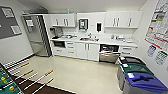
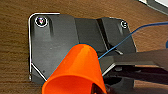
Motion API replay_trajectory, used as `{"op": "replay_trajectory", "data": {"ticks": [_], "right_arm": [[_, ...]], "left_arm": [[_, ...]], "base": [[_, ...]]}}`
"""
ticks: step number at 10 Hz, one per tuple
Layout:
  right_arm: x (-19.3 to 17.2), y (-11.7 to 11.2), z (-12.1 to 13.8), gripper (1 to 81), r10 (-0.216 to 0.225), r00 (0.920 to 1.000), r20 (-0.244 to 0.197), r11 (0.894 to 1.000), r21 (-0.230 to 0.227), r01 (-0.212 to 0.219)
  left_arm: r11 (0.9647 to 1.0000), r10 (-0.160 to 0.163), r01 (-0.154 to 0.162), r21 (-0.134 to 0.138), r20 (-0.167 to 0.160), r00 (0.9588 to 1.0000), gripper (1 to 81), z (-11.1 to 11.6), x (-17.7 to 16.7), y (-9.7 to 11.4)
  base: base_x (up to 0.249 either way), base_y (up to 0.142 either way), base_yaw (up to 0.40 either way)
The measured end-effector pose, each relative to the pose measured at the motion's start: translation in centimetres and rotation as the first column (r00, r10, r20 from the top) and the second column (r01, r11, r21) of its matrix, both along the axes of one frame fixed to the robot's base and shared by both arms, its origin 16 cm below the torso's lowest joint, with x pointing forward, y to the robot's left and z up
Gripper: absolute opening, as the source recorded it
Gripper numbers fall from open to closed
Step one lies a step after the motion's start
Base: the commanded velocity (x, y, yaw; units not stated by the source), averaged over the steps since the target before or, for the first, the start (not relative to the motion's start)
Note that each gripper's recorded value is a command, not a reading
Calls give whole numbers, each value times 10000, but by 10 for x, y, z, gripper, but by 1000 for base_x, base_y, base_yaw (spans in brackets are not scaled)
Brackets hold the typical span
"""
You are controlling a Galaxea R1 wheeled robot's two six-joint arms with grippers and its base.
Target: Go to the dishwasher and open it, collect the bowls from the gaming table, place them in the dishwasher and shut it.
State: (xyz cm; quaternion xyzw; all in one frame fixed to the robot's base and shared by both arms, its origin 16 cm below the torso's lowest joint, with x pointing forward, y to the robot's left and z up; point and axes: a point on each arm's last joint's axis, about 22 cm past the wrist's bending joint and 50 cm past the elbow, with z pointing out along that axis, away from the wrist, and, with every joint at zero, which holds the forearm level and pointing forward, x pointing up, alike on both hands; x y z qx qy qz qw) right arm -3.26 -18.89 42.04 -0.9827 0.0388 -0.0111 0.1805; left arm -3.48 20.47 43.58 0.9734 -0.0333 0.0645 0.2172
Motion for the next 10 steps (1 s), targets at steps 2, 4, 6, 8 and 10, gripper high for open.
{"op": "replay_trajectory", "data": {"ticks": [2, 4, 6, 8, 10], "right_arm": [[0, 0, 0, 10, 2, 10000, -6, 10000, -1, -2], [0, 0, 0, 10, 3, 10000, -9, 10000, -3, -3], [0, 0, 0, 10, 0, 10000, 2, 10000, 4, 0], [0, 0, 0, 10, 0, 10000, 2, 10000, 4, 0], [0, 0, 0, 10, -1, 10000, 5, 10000, 7, 1]], "left_arm": [[10000, 0, 0, 0, 0, 10000, 10, 0, 0, 0], [10000, -1, 1, 9, -1, 10000, 10, 0, 0, 1], [10000, 1, -1, -32, 5, 10000, 10, 0, 0, -2], [10000, 0, 0, -20, 4, 10000, 10, 0, 0, -2], [10000, 2, -2, -31, 10, 10000, 10, 0, 0, -2]], "base": [[166, 0, 0], [167, 0, 0], [167, 0, 0], [167, 0, 0], [167, 0, 0]]}}
